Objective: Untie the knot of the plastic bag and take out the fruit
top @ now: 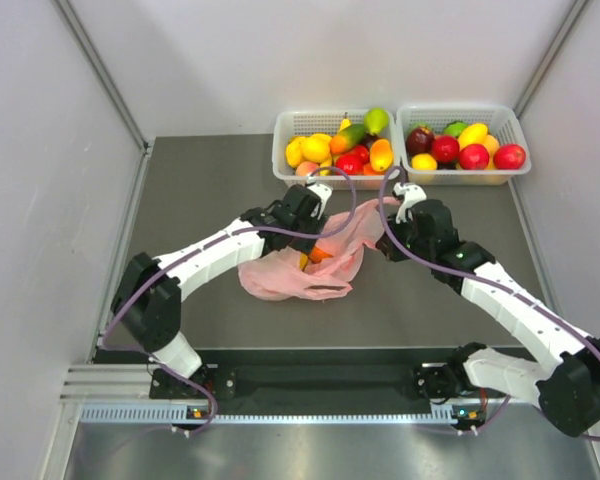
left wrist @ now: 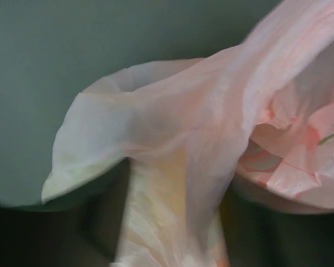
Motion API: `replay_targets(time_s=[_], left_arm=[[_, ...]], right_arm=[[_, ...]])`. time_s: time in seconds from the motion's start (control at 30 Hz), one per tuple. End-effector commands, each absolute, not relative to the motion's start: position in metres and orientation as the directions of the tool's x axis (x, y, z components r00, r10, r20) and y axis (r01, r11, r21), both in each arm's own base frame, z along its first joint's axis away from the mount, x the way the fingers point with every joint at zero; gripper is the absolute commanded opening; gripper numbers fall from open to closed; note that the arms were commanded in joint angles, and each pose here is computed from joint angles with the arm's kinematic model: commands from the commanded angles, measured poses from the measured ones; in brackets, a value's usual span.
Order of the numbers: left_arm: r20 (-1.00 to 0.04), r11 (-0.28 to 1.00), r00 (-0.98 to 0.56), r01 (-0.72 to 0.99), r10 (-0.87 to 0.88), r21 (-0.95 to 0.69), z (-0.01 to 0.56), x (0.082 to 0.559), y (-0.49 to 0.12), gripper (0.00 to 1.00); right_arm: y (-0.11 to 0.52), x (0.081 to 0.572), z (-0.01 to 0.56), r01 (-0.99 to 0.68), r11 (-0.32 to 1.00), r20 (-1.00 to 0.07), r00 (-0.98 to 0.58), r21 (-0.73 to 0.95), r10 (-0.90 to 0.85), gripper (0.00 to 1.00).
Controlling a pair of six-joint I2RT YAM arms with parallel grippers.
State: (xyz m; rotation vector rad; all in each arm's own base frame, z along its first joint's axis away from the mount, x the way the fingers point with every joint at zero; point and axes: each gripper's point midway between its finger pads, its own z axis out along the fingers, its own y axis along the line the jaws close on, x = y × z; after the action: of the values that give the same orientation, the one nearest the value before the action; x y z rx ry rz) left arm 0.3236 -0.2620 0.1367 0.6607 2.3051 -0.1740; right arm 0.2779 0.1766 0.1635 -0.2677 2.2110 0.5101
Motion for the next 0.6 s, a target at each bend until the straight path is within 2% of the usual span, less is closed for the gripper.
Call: replay_targets(time_s=[0.0, 0.03, 0.07, 0.1, 0.27, 0.4, 0.57], left_arm=[[-0.732, 0.875, -0.549, 0.464, 0.404, 0.136, 0.158, 0.345, -0.259, 0.5], [-0.736, 0.881, -0.545, 0.451, 0.401, 0.146, 0.16, 0.346, -0.257, 0.34], [-0.743, 0.887, -0.541, 0.434, 0.394, 0.154, 0.164, 0.348, -0.254, 0.14], [-0.752, 0.903, -0.538, 0.39, 0.38, 0.177, 0.168, 0.352, -0.246, 0.0], [-0.862, 0.944, -0.426, 0.291, 0.275, 0.157, 0.238, 0.352, -0.225, 0.0], [-0.943, 0.958, -0.295, 0.28, 0.153, 0.067, 0.31, 0.336, -0.212, 0.0], [-0.962, 0.954, -0.265, 0.299, 0.071, -0.012, 0.347, 0.315, -0.202, 0.0]], right_arm=[[0.183, 0.28, 0.194, -0.403, 0.869, -0.817, -0.577, 0.286, 0.001, 0.0], [0.183, 0.28, 0.194, -0.401, 0.87, -0.816, -0.577, 0.287, 0.003, 0.0], [0.183, 0.28, 0.193, -0.395, 0.872, -0.813, -0.582, 0.289, 0.006, 0.0], [0.182, 0.279, 0.19, -0.386, 0.876, -0.809, -0.588, 0.289, 0.008, 0.0], [0.17, 0.284, 0.176, -0.305, 0.915, -0.785, -0.619, 0.262, 0.019, 0.0], [0.147, 0.292, 0.158, -0.17, 0.967, -0.765, -0.643, 0.191, 0.038, 0.0], [0.134, 0.305, 0.15, -0.08, 0.986, -0.752, -0.656, 0.15, 0.061, 0.0]])
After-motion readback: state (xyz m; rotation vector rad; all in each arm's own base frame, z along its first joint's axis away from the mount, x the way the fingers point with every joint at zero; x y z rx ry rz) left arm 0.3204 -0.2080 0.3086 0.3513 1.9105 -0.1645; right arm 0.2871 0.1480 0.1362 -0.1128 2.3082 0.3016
